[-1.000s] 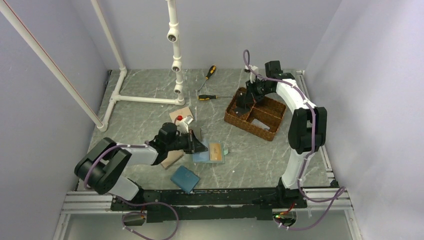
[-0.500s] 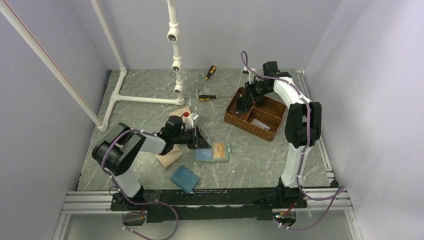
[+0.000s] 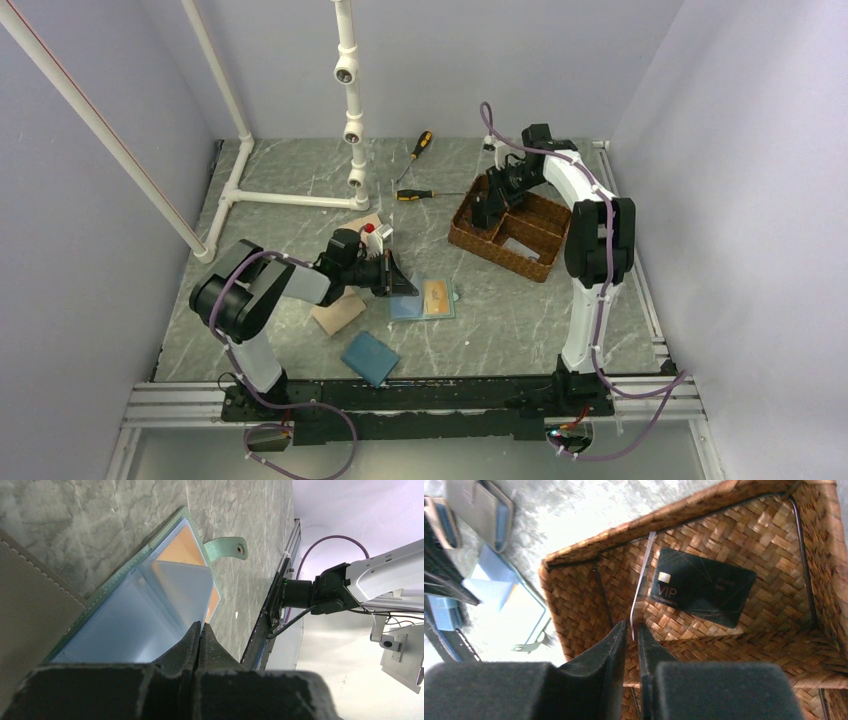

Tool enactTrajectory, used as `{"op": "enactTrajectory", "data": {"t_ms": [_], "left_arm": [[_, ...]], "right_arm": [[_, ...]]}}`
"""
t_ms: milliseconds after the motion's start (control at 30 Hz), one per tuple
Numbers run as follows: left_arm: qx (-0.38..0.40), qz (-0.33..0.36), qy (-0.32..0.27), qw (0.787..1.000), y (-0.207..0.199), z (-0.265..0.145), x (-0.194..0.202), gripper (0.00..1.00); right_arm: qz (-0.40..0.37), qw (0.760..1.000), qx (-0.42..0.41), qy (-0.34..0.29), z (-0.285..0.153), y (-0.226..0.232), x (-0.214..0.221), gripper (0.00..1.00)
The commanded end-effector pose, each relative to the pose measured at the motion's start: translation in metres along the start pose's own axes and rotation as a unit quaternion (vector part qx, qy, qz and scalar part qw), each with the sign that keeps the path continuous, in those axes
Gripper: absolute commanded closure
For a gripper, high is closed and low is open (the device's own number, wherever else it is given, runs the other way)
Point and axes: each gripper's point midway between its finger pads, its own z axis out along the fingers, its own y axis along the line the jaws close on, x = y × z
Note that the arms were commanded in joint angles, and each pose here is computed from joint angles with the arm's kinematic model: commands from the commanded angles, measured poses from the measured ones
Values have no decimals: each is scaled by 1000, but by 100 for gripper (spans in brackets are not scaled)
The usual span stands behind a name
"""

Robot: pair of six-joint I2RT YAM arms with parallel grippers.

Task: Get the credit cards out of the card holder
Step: Place the credit card in the storage box.

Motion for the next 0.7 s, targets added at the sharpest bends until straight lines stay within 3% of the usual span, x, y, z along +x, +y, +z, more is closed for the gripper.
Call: {"op": "enactTrajectory", "data": {"t_ms": [0, 133, 300, 500, 667], "left_arm": [[16, 31, -9, 999, -15, -6, -8, 100], [7, 28, -16, 999, -16, -11, -6, 100], [-27, 18, -18, 999, -11, -18, -3, 100], [-79, -4, -24, 997, 4, -29, 7, 100], [-112, -16, -29, 993, 16, -33, 16, 100]], "right_arm": [[-3, 999, 46, 23, -4, -14, 2, 77], [-25, 991, 132, 12, -29, -32, -10, 63], [-62, 986, 150, -26, -59, -12, -26, 61], [-153, 986, 15, -72, -64, 76, -7, 60], [-309, 940, -116, -86, -37, 174, 50, 58]]}}
